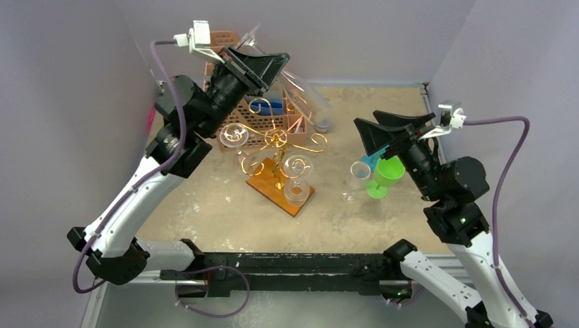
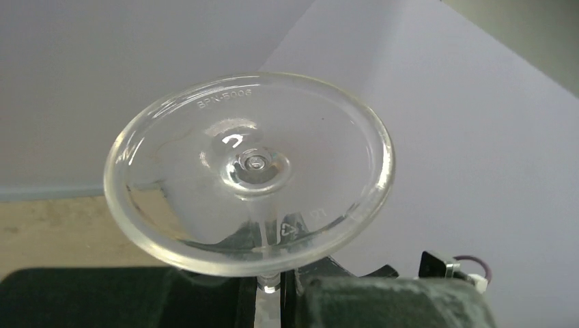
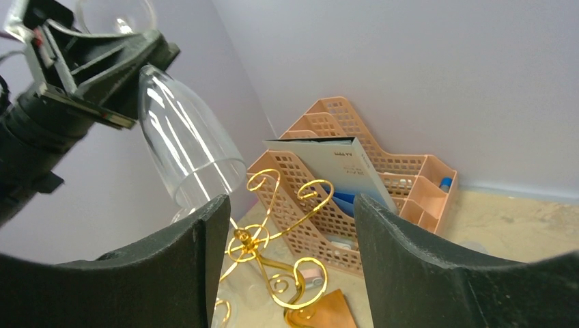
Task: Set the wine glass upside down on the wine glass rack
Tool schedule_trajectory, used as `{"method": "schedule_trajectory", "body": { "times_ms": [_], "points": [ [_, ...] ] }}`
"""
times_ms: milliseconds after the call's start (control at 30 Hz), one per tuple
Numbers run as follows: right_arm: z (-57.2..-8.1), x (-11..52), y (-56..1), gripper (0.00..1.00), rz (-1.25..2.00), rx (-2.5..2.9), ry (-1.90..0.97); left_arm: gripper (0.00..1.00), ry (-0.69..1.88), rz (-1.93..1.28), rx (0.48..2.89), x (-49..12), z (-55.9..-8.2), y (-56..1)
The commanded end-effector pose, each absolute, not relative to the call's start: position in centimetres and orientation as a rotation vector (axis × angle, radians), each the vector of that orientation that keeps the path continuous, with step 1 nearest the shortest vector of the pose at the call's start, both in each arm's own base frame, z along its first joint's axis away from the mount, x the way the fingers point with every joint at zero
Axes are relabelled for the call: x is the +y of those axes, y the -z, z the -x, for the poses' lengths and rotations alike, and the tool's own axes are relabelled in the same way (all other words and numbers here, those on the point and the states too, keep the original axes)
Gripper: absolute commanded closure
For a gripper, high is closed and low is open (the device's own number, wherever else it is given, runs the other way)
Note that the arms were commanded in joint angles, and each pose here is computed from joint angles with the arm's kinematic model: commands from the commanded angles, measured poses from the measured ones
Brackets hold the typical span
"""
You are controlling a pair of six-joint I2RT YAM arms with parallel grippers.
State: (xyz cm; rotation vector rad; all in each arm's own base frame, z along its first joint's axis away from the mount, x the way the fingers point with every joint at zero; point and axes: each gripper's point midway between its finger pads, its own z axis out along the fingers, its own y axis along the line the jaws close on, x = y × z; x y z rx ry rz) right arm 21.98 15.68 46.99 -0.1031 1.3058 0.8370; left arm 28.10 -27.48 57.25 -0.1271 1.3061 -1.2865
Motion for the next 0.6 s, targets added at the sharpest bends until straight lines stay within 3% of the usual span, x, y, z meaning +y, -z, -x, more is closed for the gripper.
{"method": "schedule_trajectory", "body": {
  "times_ms": [0,300,567],
  "points": [
    [-20.6,14.9,-47.9,0.31,0.129,1.284,-0.819,1.0,1.128,-0.191,1.289,-25.9,-23.8,-59.6],
    [-20.6,14.9,-47.4,0.3,0.123,1.315,-0.826,1.0,1.177,-0.534,1.389,-24.8,-16.2,-58.6],
    [-20.5,14.8,-46.3,0.3,0.117,1.357,-0.82,1.0,1.213,-0.739,1.49,-23.4,-11.5,-53.8]
  ]
}}
